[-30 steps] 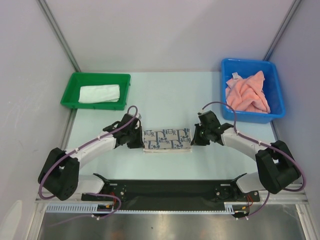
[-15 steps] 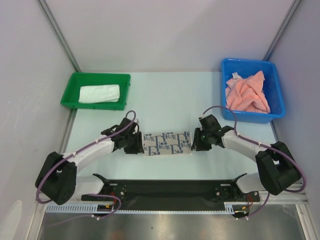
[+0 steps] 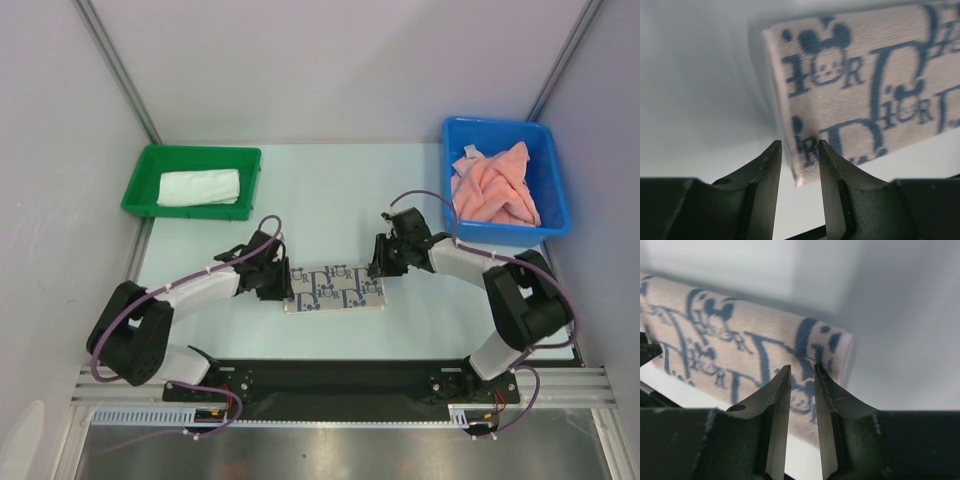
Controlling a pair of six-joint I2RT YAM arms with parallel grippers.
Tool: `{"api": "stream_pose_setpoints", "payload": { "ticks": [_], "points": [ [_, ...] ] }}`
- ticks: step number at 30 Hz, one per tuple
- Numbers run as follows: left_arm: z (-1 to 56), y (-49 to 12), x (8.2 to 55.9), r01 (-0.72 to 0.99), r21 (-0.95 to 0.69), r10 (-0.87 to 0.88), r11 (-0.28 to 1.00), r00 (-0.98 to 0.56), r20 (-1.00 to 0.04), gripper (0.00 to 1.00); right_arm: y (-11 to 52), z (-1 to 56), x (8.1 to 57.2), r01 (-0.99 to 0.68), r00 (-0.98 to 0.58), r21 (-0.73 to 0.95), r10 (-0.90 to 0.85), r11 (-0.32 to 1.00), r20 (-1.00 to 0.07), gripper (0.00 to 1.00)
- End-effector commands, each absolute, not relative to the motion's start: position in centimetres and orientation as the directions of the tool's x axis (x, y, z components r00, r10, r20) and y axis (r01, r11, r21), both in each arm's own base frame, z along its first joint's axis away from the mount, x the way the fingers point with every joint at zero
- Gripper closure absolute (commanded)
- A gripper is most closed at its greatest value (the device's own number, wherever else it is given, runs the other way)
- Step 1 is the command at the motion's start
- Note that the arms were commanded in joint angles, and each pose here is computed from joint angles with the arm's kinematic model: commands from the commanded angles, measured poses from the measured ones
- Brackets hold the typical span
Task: Fold and stack the towels
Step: Fold the towel, then neatly place the folded towel into the bin
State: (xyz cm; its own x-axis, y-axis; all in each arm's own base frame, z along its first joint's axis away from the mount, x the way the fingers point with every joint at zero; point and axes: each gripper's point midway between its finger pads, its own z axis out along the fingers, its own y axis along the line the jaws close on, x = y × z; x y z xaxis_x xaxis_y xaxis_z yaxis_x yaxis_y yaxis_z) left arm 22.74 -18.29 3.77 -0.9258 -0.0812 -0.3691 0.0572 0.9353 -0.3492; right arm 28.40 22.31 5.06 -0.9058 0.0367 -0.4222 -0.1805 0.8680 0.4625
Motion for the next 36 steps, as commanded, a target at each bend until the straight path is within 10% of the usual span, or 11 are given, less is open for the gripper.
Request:
{"api": "stream_pose_setpoints", "payload": {
  "ticks": [1,15,18,22,25,32,36],
  "points": [
    [2.4,-17.3,22.9,0.002,-0.308,-0.114,0.951,-0.927,-0.358,0.60,22.9,4.3,30.8,-0.247,-0.880,0.469,0.006,0.848,-0.474,0.70],
    [3.1,-18.4,23.8,0.025,-0.487,-0.179,0.873,-0.912,-0.368,0.42,22.8,10.8,29.1,-0.333,-0.811,0.486,0.017,0.808,-0.585,0.60],
    [2.0,-18.7,23.0,0.009,-0.503,-0.187,0.864,-0.922,-0.339,0.43,22.7,12.2,28.9,-0.343,-0.797,0.490,0.027,0.801,-0.604,0.47],
    [0.5,-18.8,21.8,-0.010,-0.480,-0.175,0.877,-0.938,-0.299,0.45,22.6,13.7,28.7,-0.347,-0.777,0.501,0.056,0.793,-0.627,0.05],
    [-0.4,-18.0,20.5,-0.037,-0.397,-0.161,0.917,-0.945,-0.285,0.48,22.4,15.0,28.5,-0.356,-0.764,0.500,0.063,0.790,-0.642,0.00],
    [0.6,-18.2,22.0,-0.055,-0.362,-0.172,0.931,-0.938,-0.301,0.97,22.4,17.9,27.6,-0.394,-0.725,0.519,0.090,0.759,-0.683,0.00],
    [3.6,-18.3,25.5,-0.012,-0.279,-0.119,0.960,-0.921,-0.370,1.00,22.4,19.0,27.6,-0.412,-0.710,0.513,0.088,0.753,-0.699,0.00]
  ]
}}
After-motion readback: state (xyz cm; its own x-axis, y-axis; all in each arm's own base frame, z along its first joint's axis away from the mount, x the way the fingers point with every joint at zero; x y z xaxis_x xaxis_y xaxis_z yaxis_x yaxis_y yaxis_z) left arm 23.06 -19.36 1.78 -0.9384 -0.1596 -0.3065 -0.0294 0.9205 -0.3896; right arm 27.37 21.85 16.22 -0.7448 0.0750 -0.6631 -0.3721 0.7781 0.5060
